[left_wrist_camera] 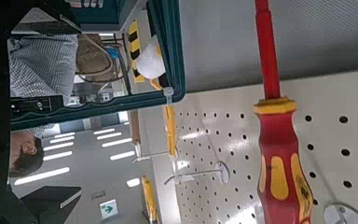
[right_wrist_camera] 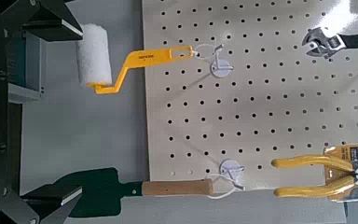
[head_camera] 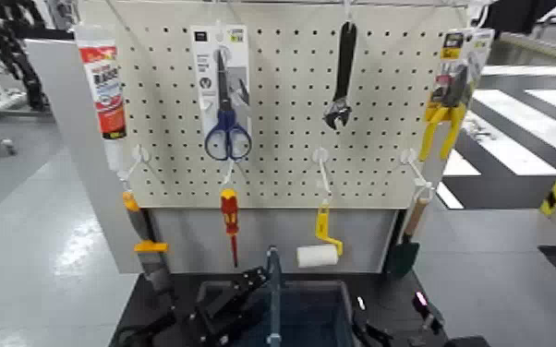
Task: Place the crate on the table.
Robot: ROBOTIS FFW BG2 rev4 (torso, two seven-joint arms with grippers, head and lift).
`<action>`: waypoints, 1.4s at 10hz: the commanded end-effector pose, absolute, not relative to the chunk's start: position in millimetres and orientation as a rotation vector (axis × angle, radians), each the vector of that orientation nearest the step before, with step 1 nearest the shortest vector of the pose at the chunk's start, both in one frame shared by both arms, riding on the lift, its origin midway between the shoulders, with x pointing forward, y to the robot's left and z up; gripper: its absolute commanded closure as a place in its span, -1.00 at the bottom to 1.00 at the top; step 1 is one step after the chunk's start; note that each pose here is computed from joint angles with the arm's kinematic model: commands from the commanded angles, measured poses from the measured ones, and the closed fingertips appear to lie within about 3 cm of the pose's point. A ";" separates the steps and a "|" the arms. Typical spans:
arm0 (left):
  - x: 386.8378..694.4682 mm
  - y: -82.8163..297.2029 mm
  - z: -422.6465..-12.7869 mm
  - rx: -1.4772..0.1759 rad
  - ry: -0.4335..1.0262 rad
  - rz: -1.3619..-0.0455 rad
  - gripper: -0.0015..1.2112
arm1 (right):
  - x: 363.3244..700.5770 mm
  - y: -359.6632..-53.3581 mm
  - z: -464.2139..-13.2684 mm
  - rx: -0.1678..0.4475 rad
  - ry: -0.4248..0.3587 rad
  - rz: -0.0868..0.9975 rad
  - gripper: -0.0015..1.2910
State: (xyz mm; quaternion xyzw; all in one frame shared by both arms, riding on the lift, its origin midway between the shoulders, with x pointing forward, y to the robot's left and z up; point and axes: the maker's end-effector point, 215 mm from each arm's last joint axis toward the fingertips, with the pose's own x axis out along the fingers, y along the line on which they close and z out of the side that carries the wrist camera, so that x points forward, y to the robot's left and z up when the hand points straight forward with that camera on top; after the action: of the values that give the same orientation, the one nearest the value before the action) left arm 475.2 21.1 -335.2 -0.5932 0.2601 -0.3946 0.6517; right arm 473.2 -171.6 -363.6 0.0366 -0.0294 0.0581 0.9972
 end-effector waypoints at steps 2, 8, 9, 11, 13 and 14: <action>475.7 64.1 -341.6 -1.056 0.527 -0.787 -0.79 | 473.0 -171.4 -363.7 0.073 -0.056 0.117 -0.77; 499.4 201.8 -343.4 -0.294 0.085 -0.239 -0.79 | 472.3 -172.2 -362.3 0.078 -0.062 0.116 -0.78; 490.5 224.8 -346.5 -0.229 0.047 -0.160 -0.79 | 471.2 -172.7 -364.2 0.082 -0.058 0.114 -0.78; 473.8 229.6 -346.9 -0.044 -0.023 -0.108 -0.79 | 470.9 -172.1 -364.8 0.084 -0.057 0.117 -0.78; 458.0 231.4 -359.0 0.027 -0.032 -0.072 -0.79 | 470.4 -172.6 -365.5 0.086 -0.055 0.115 -0.78; 453.1 229.7 -365.9 0.042 -0.020 -0.071 -0.79 | 470.0 -173.1 -364.9 0.086 -0.057 0.115 -0.78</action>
State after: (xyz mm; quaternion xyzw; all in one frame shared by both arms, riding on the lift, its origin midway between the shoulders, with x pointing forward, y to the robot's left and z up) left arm 456.6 231.7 -361.2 0.0159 -0.0138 -0.0334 0.9992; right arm 470.1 -172.7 -365.4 0.0430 -0.0280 0.0578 0.9970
